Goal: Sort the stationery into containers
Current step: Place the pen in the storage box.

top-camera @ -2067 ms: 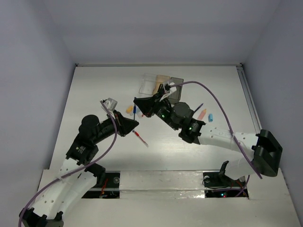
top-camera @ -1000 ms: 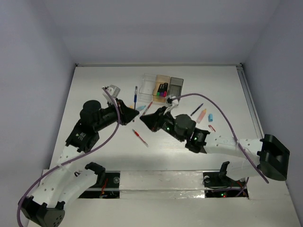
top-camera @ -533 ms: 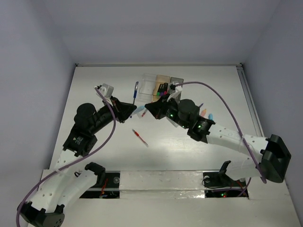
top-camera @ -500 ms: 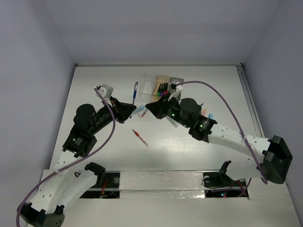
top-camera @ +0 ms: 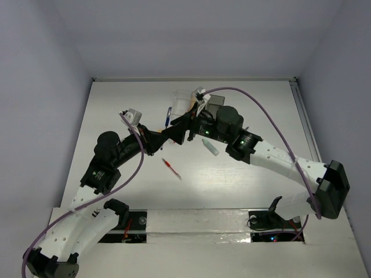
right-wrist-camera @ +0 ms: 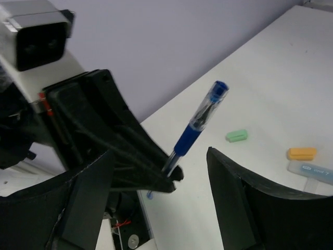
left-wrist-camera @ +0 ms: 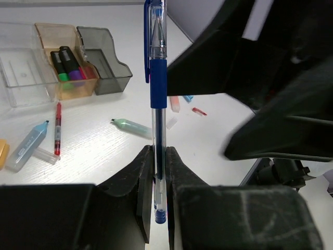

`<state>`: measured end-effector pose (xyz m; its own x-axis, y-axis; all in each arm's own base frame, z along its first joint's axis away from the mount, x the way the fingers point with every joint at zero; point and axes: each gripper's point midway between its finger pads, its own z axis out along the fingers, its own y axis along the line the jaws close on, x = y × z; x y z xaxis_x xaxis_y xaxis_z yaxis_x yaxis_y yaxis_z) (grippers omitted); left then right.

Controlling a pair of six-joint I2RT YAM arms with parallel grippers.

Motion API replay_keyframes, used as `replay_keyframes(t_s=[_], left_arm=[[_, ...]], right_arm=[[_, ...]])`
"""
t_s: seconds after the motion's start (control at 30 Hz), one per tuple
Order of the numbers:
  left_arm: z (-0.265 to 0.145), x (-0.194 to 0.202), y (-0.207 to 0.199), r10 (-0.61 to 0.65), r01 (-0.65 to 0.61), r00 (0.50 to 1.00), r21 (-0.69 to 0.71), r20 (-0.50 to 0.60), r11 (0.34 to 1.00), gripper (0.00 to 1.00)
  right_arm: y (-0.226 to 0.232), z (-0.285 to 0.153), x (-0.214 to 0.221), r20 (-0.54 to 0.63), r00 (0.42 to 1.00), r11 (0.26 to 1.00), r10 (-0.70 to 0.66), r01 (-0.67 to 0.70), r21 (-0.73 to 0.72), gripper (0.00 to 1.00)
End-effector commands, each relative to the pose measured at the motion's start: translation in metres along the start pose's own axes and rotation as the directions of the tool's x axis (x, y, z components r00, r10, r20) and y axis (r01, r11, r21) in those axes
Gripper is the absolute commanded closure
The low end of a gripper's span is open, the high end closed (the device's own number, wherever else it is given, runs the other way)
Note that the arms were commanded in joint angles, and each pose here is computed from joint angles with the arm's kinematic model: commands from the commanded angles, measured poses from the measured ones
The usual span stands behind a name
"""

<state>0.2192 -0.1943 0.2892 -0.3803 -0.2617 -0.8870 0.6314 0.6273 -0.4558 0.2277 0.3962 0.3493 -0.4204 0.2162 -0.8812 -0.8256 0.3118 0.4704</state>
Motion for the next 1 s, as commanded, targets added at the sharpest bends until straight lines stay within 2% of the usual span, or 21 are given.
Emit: replay_keyframes(t_s=[0.0,0.03,0.1,0.23,0.33,0.37,0.47,0.5,0.67,0.7,0.83,0.97], left_arm=[[-0.001,-0.016,-0.018,0.032,-0.038,0.997,0.088,0.064,0.995,1.0],[-0.001,-0.016,-0.019,0.033,-0.039,0.997,0.091,0.066,0.995,1.0],[-0.001,-0.014,-0.019,0.03,-0.037,0.997,0.101,0.064,0.994,1.0],[-0.001,-0.012,-0.019,0.04,-0.045,0.998,0.105,0.054,0.993,1.0],[0.0,-0.009,-0.014,0.043,-0.046,0.998,0.078,0.039,0.996,0.9],[0.0,-0.009,-0.008,0.048,-0.049,0.998,0.044,0.036,0.998,0.79],[-0.003,-0.009,0.001,0.063,-0.063,0.997,-0.01,0.044,0.998,0.57],[-0.005,-0.011,0.001,0.068,-0.068,0.996,-0.016,0.053,0.998,0.54],[-0.013,-0.025,0.011,0.097,-0.086,0.99,-0.1,0.105,0.991,0.45],[-0.015,-0.027,0.011,0.102,-0.09,0.988,-0.106,0.117,0.99,0.44],[-0.016,-0.024,0.016,0.1,-0.086,0.99,-0.131,0.104,0.988,0.42],[-0.012,-0.019,0.019,0.091,-0.079,0.993,-0.132,0.082,0.988,0.42]], right_arm=[[0.01,0.02,-0.014,0.032,0.999,0.998,-0.018,0.02,-0.063,0.24],[0.009,0.024,-0.016,0.038,0.999,0.998,-0.01,0.012,-0.056,0.3],[0.002,0.029,-0.017,0.045,0.999,0.999,-0.008,0.009,-0.03,0.34],[-0.005,0.036,-0.021,0.087,0.996,1.0,0.003,-0.002,-0.008,0.81],[-0.02,0.039,-0.032,0.125,0.992,0.998,-0.005,-0.003,0.057,1.0],[-0.025,0.043,-0.031,0.128,0.992,0.997,-0.002,-0.007,0.073,1.0],[-0.057,0.046,-0.034,0.128,0.992,0.99,0.004,-0.023,0.142,1.0],[-0.067,0.045,-0.037,0.132,0.991,0.986,0.005,-0.026,0.162,1.0],[-0.139,0.034,-0.052,0.139,0.99,0.954,0.012,-0.052,0.294,1.0],[-0.157,0.035,-0.04,0.105,0.994,0.942,0.027,-0.061,0.329,1.0],[-0.207,0.029,-0.038,0.057,0.998,0.904,0.029,-0.051,0.425,1.0],[-0.27,-0.004,-0.03,0.017,0.998,0.808,0.066,-0.063,0.585,1.0]])
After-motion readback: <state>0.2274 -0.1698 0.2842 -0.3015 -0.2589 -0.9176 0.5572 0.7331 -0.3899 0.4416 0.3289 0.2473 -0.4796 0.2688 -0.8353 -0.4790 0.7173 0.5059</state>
